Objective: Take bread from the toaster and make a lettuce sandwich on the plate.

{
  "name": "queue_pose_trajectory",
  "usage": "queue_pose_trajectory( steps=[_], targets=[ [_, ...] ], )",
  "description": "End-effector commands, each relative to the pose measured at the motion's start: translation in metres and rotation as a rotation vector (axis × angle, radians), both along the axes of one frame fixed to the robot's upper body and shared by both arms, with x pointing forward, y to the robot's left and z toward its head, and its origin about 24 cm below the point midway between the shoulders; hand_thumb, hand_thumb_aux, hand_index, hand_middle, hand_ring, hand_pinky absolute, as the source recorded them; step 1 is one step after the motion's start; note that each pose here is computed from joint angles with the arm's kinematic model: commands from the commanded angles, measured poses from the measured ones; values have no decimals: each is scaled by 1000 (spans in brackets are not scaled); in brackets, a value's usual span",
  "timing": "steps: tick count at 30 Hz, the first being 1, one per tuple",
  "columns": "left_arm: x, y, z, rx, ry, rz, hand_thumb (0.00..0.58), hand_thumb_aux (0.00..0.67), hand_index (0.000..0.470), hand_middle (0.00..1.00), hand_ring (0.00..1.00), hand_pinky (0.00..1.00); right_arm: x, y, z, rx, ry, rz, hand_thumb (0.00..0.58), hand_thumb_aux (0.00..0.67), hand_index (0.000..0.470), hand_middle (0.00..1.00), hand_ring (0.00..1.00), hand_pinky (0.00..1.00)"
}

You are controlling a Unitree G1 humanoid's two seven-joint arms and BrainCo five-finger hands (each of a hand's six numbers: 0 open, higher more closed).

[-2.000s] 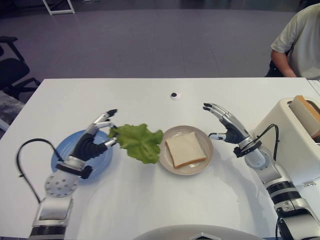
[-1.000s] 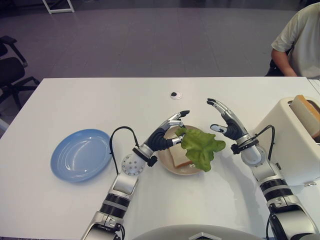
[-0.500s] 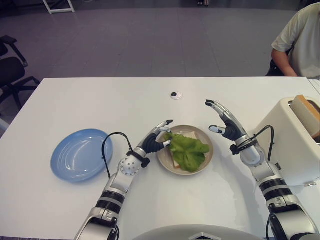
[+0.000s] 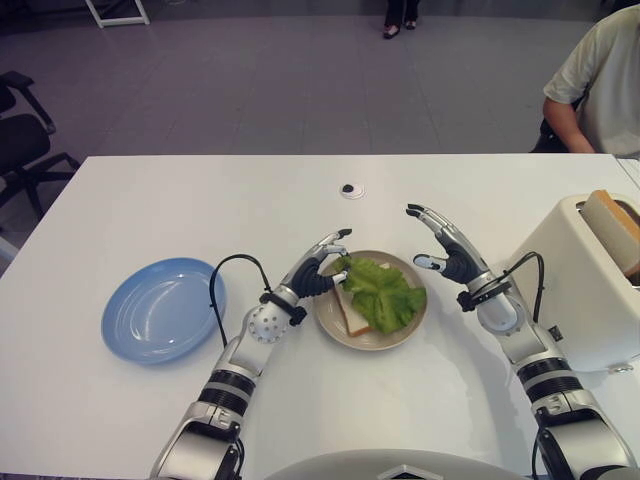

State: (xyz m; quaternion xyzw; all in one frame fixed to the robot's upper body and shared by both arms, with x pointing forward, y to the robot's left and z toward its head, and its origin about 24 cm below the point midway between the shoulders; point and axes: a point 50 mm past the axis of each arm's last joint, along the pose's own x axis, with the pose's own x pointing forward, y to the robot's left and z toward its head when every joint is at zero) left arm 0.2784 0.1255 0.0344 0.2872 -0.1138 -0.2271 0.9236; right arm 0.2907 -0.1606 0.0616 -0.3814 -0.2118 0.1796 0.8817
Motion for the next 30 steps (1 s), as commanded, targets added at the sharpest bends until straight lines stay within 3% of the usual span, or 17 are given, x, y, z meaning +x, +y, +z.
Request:
queue_pose_trajectory(
  steps=[1, 7, 8, 9, 10, 11, 12, 13, 24, 26, 30],
  targets=[
    [3, 0, -4, 36, 14, 5, 580, 670, 470, 0, 0, 0, 3, 4, 2, -7, -9, 13, 0, 0, 0, 0, 0, 0],
    [4, 2, -5, 51, 10, 18, 580, 662, 464, 0, 0, 0, 3, 5, 2, -13, -6, 19, 0, 0, 0, 0, 0, 0],
    [4, 3, -6, 51, 9, 22, 541, 497, 348, 0, 0, 0, 2, 5, 1, -15, -5, 19, 0, 0, 0, 0, 0, 0],
    [4, 4, -6, 52, 9, 25, 521, 457, 321, 0, 0, 0, 2, 5, 1, -16, -4, 20, 0, 0, 0, 0, 0, 0],
    [4, 5, -6, 51, 8, 30, 468, 376, 264, 0, 0, 0, 2, 5, 1, -18, -3, 21, 0, 0, 0, 0, 0, 0],
    [4, 6, -6, 50, 8, 32, 374, 271, 190, 0, 0, 0, 2, 5, 1, -19, -2, 21, 0, 0, 0, 0, 0, 0],
    [4, 6, -5, 49, 7, 34, 66, 39, 28, 0, 0, 0, 2, 4, 1, -20, -2, 21, 0, 0, 0, 0, 0, 0],
    [4, 6, -5, 48, 6, 37, 0, 0, 0, 0, 0, 0, 2, 4, 1, -21, -1, 20, 0, 0, 0, 0, 0, 0],
    [-11, 15, 13, -27, -61, 52, 0, 0, 0, 0, 0, 0, -2, 3, 11, -8, -65, 41, 0, 0, 0, 0, 0, 0],
    [-32, 12, 26, -111, -103, 21, 0, 0, 0, 0, 0, 0, -15, -1, 43, -1, -181, 68, 0, 0, 0, 0, 0, 0],
    [-74, 7, 37, -261, -115, -21, 0, 0, 0, 0, 0, 0, -61, -27, 119, -117, -366, 71, 0, 0, 0, 0, 0, 0]
  ],
)
